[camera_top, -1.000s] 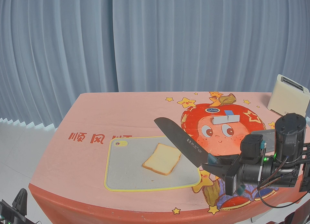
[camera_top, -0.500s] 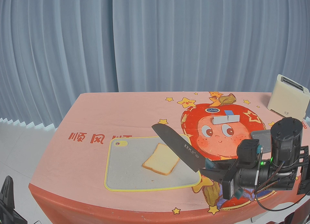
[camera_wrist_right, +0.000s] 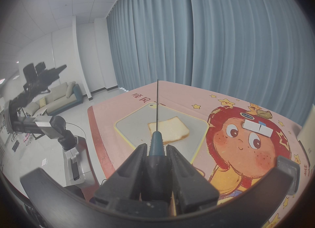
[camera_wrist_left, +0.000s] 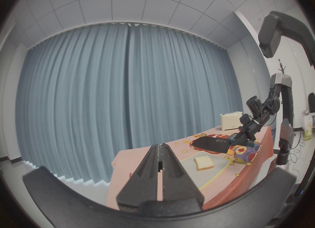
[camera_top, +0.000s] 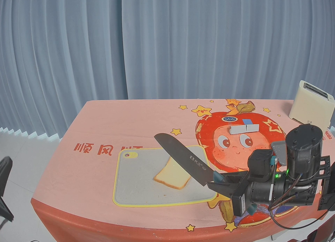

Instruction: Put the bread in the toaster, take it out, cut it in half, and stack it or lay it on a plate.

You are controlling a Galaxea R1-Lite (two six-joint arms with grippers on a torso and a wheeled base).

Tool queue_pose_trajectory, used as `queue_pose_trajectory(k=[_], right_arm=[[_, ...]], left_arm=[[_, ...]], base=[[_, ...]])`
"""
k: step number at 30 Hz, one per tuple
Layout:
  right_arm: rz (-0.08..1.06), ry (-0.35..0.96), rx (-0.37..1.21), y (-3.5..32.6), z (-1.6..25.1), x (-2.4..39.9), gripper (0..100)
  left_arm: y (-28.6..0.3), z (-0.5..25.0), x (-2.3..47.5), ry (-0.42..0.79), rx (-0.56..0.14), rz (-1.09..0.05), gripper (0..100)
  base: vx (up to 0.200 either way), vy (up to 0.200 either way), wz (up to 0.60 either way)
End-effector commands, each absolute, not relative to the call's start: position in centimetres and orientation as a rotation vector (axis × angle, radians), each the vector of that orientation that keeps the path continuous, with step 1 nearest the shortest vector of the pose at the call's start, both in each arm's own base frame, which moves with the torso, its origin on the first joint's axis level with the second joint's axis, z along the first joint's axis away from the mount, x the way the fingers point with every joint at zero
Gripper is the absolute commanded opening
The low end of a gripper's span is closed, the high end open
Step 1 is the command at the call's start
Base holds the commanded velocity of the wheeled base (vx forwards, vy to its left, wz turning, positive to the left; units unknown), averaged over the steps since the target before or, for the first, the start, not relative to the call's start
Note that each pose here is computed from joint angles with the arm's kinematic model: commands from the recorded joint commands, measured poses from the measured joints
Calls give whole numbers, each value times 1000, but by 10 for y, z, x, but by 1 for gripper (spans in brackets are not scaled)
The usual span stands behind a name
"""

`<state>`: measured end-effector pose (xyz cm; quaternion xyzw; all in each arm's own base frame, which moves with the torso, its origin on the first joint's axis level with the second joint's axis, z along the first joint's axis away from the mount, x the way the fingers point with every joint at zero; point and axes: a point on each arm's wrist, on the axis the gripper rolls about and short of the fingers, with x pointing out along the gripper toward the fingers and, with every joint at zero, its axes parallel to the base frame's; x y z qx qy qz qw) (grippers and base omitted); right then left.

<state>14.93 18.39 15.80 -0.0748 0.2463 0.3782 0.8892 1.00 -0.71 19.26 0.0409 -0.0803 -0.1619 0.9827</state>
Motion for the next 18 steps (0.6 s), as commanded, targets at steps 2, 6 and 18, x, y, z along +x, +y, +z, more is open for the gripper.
queue_pose_trajectory(k=[2, 6, 18], right_arm=[[791, 526, -173, 186, 154, 149, 0], [793, 551, -174, 185, 154, 149, 0], [753, 620, -217, 193, 139, 156, 0]], left_arm=[[-13, 251, 78, -58, 82, -500, 0], [-19, 264, 111, -27, 106, -638, 0], [-59, 260, 193, 83, 158, -918, 0]], base=[[0, 0, 0], [0, 0, 0], [0, 0, 0]])
